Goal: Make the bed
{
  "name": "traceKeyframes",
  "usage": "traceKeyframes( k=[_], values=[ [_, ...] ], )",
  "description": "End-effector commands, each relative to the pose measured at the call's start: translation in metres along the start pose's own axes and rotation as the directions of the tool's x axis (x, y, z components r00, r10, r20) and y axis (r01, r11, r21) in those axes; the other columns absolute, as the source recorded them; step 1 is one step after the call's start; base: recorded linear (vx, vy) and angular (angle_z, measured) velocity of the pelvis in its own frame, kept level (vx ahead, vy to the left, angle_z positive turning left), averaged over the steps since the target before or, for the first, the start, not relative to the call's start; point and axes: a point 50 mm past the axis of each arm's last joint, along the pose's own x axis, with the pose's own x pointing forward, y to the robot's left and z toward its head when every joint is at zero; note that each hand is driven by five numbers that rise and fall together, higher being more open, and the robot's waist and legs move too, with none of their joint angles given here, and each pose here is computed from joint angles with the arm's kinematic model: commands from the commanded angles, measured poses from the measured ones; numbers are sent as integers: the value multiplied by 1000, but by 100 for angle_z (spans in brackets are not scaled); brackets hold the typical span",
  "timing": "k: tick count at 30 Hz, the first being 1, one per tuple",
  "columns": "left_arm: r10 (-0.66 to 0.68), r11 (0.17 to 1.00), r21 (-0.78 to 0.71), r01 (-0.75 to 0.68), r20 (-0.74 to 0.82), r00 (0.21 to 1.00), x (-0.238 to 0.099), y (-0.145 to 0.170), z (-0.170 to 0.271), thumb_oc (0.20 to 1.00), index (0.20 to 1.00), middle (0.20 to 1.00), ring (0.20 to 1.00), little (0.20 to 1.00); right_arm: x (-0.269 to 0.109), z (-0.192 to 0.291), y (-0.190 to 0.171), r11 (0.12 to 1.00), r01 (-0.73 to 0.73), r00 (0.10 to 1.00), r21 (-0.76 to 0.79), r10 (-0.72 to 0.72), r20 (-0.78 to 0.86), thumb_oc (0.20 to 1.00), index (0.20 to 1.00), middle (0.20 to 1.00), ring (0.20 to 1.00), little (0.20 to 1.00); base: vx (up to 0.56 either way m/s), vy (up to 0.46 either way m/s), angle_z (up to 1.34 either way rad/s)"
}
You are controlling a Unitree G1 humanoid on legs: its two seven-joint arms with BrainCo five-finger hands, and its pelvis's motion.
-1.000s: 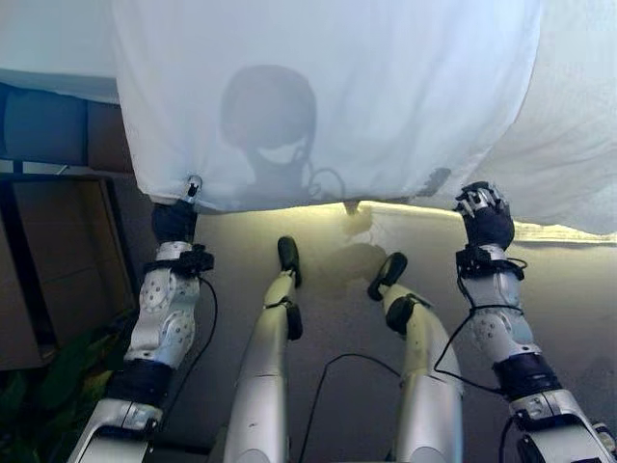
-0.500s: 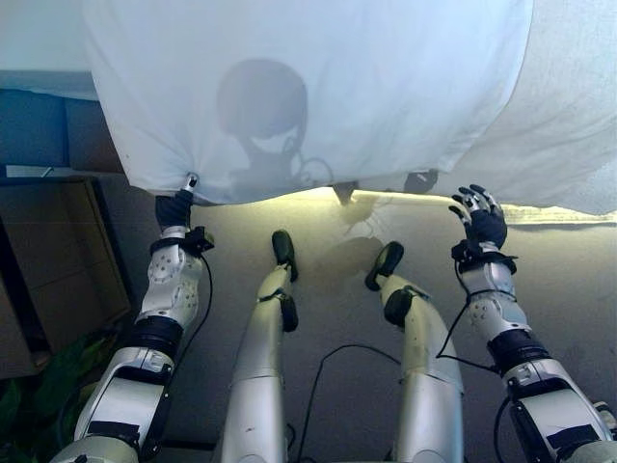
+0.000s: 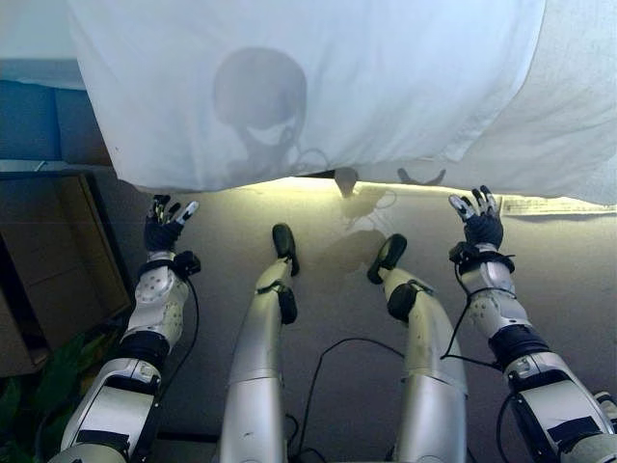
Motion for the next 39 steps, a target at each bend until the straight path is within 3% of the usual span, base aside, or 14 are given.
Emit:
traceKeyframes(
  k=[1,4,7,8,12,15,19,20,22,25,28,32,35,39],
  values=[
    [77,972,233,-41,-147,986,-11,34,-33,1000,1000,1000,1000,1000,-2,-5,-25,986,26,999,-165,-33,-40,1000,1000,1000,1000,1000,6,40,-2],
    [80,919,393,31,-262,962,-23,41,-58,1000,1000,1000,1000,1000,-2,-10,-38,968,51,994,-248,-73,-82,1000,1000,1000,1000,1000,5,28,-1],
    [94,897,439,58,-317,944,-34,47,-73,1000,1000,1000,1000,1000,-5,-16,-46,957,58,990,-284,-93,-110,1000,1000,1000,1000,1000,-14,14,-4],
    [75,836,531,136,-357,931,-45,50,-86,1000,1000,1000,1000,1000,-10,-23,-57,943,72,982,-326,-124,-142,1000,1000,1000,1000,1000,-17,6,-5],
    [59,776,589,225,-423,904,-69,55,-109,1000,1000,1000,1000,1000,-28,-47,-78,920,77,956,-385,-178,-235,1000,1000,1000,1000,1000,-25,-11,-6],
    [66,783,579,225,-438,897,-80,54,-119,1000,1000,1000,1000,1000,-43,-63,-87,915,83,935,-394,-209,-287,1000,1000,1000,1000,1000,-7,-43,-4],
    [131,868,487,102,-420,898,-100,56,-129,1000,1000,1000,1000,1000,-68,-80,-108,904,137,896,-405,-287,-339,1000,1000,1000,1000,1000,39,-56,3],
    [137,918,396,27,-378,916,-103,50,-126,1000,1000,1000,1000,1000,-77,-83,-120,899,183,881,-398,-330,-340,1000,1000,1000,1000,1000,117,-94,7],
    [137,932,362,-2,-348,928,-104,51,-121,1000,1000,1000,1000,1000,-82,-83,-125,897,193,879,-399,-339,-336,1000,1000,1000,1000,1000,120,-84,9],
    [178,968,204,-143,-166,970,-95,57,-87,1000,1000,1000,1000,1000,-90,-78,-124,911,246,898,-331,-343,-275,1000,1000,1000,1000,1000,142,-93,6],
    [210,961,206,-186,-99,973,-95,66,-74,1000,1000,1000,1000,1000,-94,-74,-123,907,244,910,-342,-336,-242,1000,1000,1000,1000,1000,165,-70,13],
    [344,920,113,-375,224,912,-88,78,-10,1000,1000,1000,1000,1000,-88,-44,-107,903,257,954,-344,-295,-61,1000,1000,1000,1000,1000,172,-50,12],
    [338,914,104,-392,340,878,-88,76,15,1000,1000,1000,1000,1000,-84,-29,-96,907,244,968,-342,-251,25,1000,1000,1000,1000,1000,136,-9,7],
    [200,968,1,-252,603,772,-93,49,75,1000,1000,1000,1000,1000,-79,10,-65,940,128,974,-317,-59,219,1000,1000,1000,1000,1000,118,12,2]
  ],
)
